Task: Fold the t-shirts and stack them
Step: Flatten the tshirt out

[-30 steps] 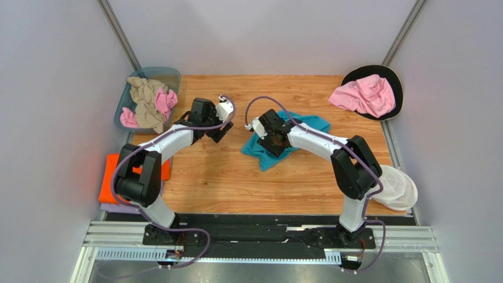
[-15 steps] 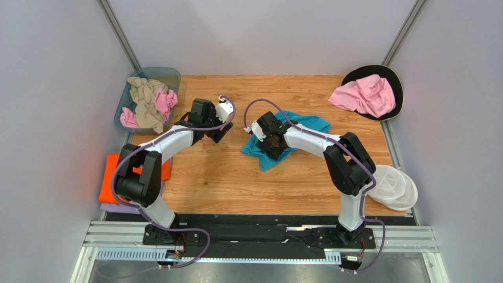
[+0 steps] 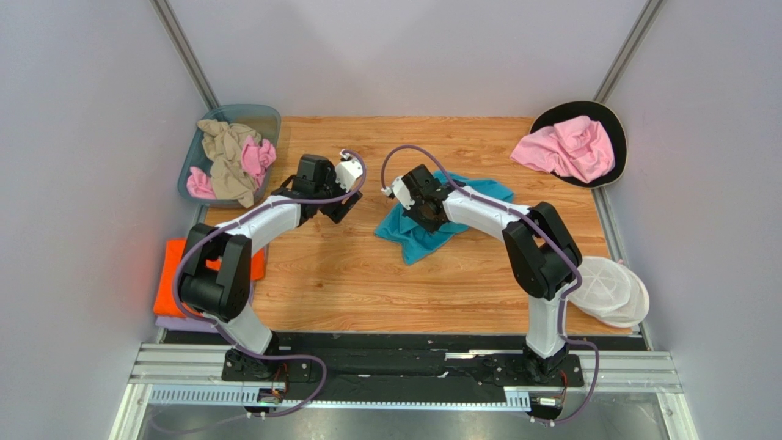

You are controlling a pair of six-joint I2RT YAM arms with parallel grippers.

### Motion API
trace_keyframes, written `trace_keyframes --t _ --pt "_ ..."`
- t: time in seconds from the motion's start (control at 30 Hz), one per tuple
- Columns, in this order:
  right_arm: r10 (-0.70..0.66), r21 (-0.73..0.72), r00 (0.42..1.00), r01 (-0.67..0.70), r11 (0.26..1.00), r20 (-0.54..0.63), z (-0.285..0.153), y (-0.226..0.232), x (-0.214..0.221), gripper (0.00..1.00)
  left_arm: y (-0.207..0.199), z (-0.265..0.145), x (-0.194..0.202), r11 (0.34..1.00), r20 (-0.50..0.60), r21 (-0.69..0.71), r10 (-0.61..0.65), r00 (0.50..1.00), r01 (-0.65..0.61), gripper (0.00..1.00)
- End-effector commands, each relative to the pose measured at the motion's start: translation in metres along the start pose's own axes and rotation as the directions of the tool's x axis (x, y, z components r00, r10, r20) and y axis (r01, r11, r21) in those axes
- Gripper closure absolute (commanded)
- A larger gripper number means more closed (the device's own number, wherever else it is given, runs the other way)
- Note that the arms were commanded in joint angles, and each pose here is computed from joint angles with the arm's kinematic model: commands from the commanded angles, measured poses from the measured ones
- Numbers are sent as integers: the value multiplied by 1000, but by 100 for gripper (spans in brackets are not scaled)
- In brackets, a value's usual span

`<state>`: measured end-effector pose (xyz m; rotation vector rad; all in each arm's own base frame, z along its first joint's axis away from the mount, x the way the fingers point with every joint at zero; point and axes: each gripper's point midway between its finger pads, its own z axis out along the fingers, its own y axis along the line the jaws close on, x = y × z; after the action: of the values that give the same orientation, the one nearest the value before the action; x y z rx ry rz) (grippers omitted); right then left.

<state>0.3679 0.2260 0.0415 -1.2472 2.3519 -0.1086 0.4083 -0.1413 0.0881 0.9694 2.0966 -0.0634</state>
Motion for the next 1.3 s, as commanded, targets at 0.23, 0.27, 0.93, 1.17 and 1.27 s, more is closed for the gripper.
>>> trace_keyframes --t 0.23,0.27,0.93,1.17,1.27 --pt "26 81 992 -36 996 123 -57 -28 -23 100 -42 -31 -40 976 29 197 -105 994 97 19" --pt "34 90 989 -48 995 146 -69 -31 -26 100 -49 -31 -40 969 10 220 -114 993 109 19" --pt "49 168 972 -89 982 229 -141 -46 -9 100 -112 24 -31 889 -208 412 -121 971 200 20" --pt "49 172 972 -90 981 229 -146 -46 -2 100 -122 29 -30 880 -225 429 -114 968 203 23" --pt "49 181 972 -92 979 231 -149 -46 1 100 -130 33 -29 873 -237 445 -102 966 201 26"
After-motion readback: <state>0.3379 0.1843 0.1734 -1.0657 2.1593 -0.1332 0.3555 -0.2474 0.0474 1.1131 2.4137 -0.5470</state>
